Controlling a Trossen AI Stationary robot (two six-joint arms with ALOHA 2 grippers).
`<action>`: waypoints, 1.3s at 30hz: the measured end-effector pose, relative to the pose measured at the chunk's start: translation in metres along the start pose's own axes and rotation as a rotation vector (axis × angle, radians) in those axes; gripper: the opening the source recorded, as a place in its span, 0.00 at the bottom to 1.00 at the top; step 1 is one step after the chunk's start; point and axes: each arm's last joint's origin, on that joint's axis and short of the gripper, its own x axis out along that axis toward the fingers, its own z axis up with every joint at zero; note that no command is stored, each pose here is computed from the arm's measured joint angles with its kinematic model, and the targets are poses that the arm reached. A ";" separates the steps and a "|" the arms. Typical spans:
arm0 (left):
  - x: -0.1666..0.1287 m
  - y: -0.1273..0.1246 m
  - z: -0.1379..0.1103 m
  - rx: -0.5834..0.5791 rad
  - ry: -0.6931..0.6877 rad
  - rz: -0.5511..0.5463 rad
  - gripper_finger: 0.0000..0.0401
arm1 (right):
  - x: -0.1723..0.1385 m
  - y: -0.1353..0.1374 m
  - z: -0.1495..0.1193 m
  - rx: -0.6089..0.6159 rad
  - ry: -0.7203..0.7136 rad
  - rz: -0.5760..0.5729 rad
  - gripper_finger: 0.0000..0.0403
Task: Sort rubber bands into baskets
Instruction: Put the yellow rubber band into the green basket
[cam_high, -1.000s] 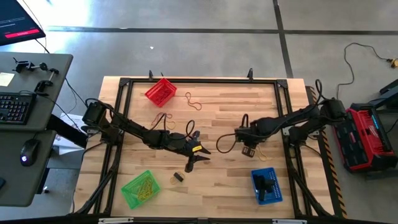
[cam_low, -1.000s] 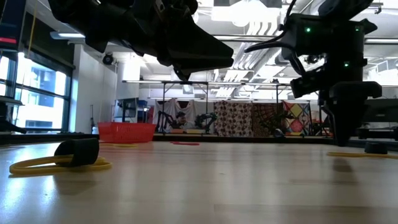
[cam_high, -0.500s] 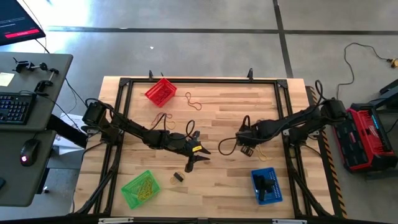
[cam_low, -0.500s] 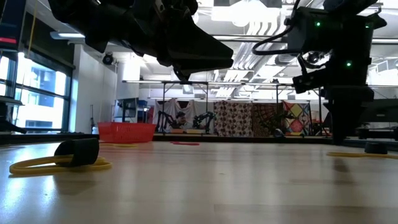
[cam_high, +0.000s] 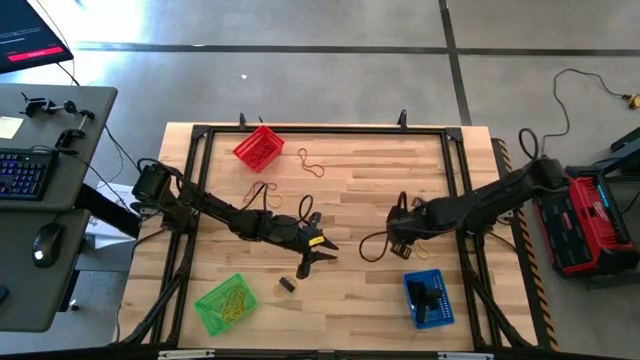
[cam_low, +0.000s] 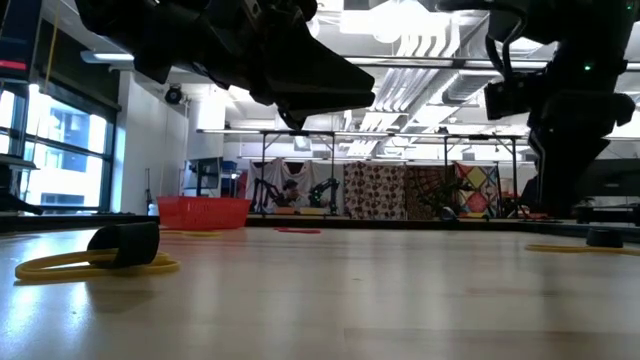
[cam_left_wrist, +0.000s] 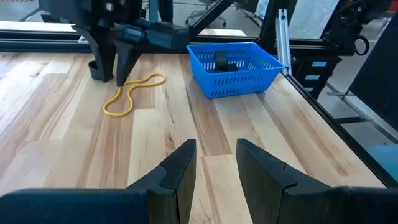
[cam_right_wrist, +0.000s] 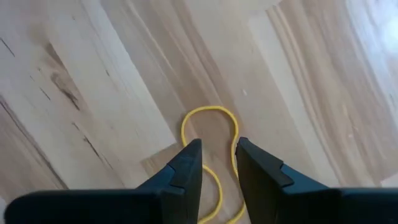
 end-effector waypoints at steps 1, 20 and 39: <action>0.000 0.000 0.000 0.000 0.000 0.000 0.27 | -0.001 0.000 0.000 0.000 -0.006 0.003 0.22; 0.000 -0.001 0.000 0.020 -0.003 -0.002 0.27 | 0.022 -0.019 -0.032 0.079 -0.002 0.035 0.16; 0.000 -0.001 0.000 0.020 -0.002 -0.002 0.27 | 0.039 -0.017 -0.029 -0.031 0.068 -0.017 0.12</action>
